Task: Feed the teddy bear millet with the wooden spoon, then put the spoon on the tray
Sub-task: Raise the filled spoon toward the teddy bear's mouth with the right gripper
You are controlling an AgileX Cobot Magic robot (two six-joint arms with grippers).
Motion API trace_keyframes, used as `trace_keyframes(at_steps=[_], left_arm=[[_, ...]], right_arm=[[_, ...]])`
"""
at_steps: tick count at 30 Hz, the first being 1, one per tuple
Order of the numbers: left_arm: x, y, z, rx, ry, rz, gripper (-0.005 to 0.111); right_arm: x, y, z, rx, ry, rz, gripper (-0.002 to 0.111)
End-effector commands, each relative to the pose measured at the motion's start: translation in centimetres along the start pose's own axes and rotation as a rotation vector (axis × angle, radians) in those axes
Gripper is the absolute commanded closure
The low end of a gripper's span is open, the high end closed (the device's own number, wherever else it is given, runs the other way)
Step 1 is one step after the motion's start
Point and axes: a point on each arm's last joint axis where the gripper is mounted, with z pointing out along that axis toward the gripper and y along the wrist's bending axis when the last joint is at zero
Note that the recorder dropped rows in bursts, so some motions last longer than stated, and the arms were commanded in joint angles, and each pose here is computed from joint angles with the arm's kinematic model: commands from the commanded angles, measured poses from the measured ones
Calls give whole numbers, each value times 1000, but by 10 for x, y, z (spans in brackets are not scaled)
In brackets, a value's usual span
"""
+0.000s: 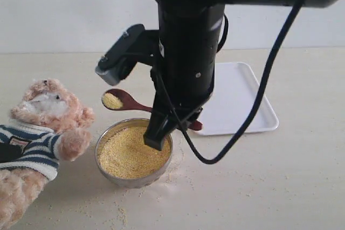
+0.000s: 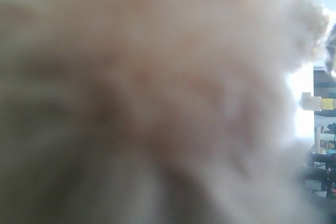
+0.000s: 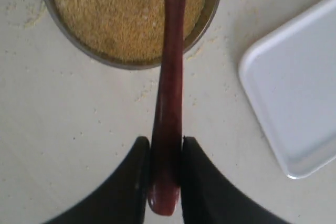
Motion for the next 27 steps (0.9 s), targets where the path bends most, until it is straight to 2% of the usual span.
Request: trace_keyframes(at_steps=[1, 5, 10, 15, 22, 27], left_arm=[[-2, -2, -1, 22, -15, 4, 102], [-2, -2, -1, 20, -16, 4, 102], [-2, -2, -1, 20, -16, 4, 102], [-2, -2, -1, 20, -16, 4, 102], [-2, -2, -1, 20, -16, 4, 102], [-2, -2, -1, 20, -16, 4, 102]], right_arm=[[-12, 0, -27, 38, -88, -39, 108], [-25, 10, -35, 46, -126, -79, 108], [-58, 19, -24, 58, -152, -115, 108], [-75, 24, -12, 56, -157, -133, 108], [-87, 30, 9, 49, -125, -162, 108], [-89, 28, 20, 103, -91, -188, 108]])
